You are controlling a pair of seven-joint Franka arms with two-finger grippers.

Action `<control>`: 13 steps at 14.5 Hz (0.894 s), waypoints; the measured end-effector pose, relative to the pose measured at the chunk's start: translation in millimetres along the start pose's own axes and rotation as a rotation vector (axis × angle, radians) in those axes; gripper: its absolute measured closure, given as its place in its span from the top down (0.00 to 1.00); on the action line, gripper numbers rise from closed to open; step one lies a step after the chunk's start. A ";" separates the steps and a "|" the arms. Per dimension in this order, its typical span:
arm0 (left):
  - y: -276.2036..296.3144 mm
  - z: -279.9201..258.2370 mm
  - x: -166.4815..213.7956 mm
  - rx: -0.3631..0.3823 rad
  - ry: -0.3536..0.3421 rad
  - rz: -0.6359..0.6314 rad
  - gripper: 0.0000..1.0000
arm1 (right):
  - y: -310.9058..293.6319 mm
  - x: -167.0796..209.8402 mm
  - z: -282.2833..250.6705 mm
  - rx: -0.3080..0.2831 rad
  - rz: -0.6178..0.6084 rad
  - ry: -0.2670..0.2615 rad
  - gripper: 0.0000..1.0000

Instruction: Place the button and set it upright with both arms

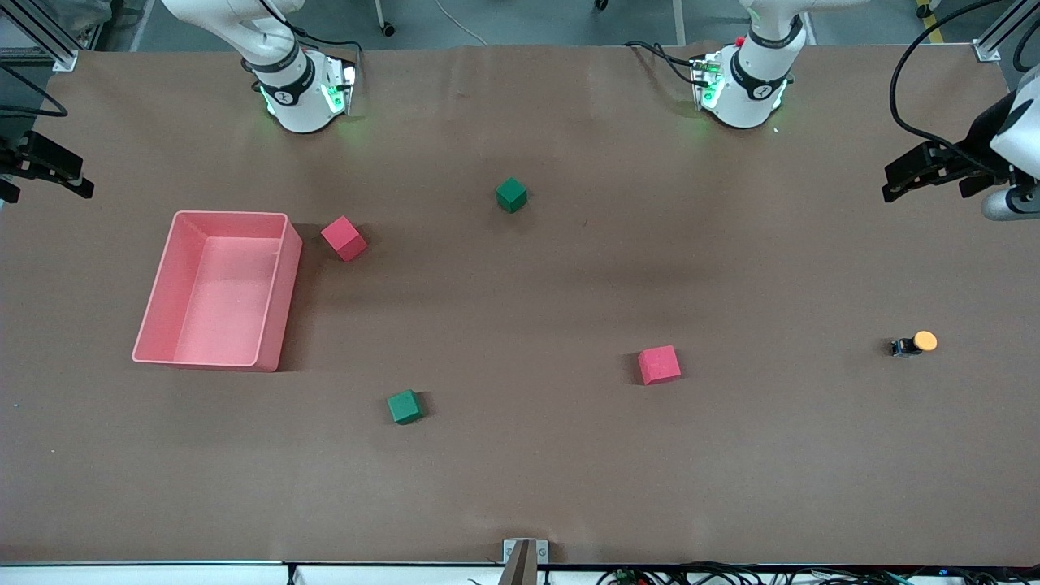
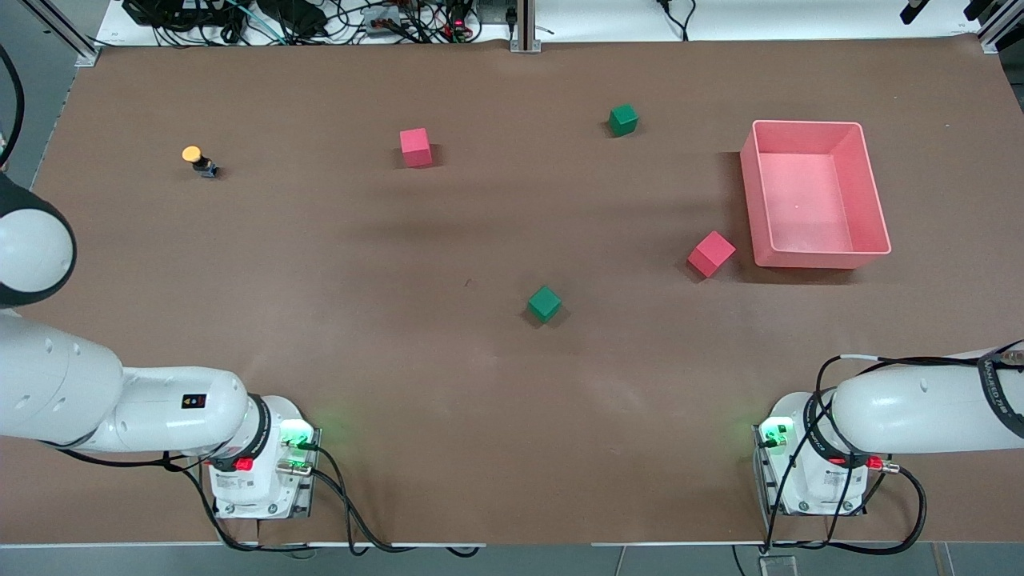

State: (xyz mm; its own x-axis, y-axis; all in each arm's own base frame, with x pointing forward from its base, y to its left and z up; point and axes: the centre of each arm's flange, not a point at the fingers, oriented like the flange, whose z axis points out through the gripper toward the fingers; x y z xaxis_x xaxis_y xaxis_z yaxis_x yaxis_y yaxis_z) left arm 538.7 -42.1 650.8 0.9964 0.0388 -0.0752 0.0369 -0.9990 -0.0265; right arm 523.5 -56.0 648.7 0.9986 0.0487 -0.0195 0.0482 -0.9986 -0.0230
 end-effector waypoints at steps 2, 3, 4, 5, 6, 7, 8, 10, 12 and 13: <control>-0.3 -3.4 -9.1 0.003 0.004 0.000 1.00 | 0.0 0.0 0.1 0.000 0.000 0.000 1.00; -0.2 -5.7 -13.6 0.003 0.008 0.000 1.00 | 0.0 0.0 0.1 0.000 0.000 0.000 1.00; -0.1 -8.7 -17.3 0.004 0.014 0.000 1.00 | 0.0 0.0 0.1 0.000 0.000 0.000 1.00; 0.1 -11.8 -20.6 0.004 0.020 0.001 1.00 | 0.0 0.0 0.1 0.000 0.000 0.000 1.00; 0.5 -14.5 -23.4 0.004 0.025 0.001 1.00 | 0.0 0.0 0.1 0.000 0.000 0.000 1.00; 0.8 -17.2 -25.9 0.005 0.031 0.002 1.00 | 0.0 -0.1 -0.1 0.000 0.000 0.000 1.00; 0.8 -19.5 -27.8 0.004 0.036 0.002 1.00 | 0.0 -0.1 -0.4 0.000 0.000 0.002 1.00; 1.1 -23.1 -30.6 0.003 0.044 0.003 1.00 | 0.0 0.0 -0.8 0.000 0.000 0.003 1.00; 3.0 -24.0 -31.5 -0.011 0.045 0.006 1.00 | 0.1 0.2 -1.0 -0.001 0.000 0.006 1.00; 3.8 -23.8 -31.6 -0.018 0.044 0.007 1.00 | 0.1 0.4 -1.1 -0.001 0.000 0.007 1.00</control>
State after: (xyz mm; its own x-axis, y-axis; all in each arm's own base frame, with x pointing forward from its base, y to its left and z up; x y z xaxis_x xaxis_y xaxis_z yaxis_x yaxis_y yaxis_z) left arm 509.3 -47.8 676.8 0.9990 0.0311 -0.0315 0.0308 -0.9995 -0.0084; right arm 524.0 -56.1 649.8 0.9987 0.0486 -0.0121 0.0483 -0.9986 -0.0221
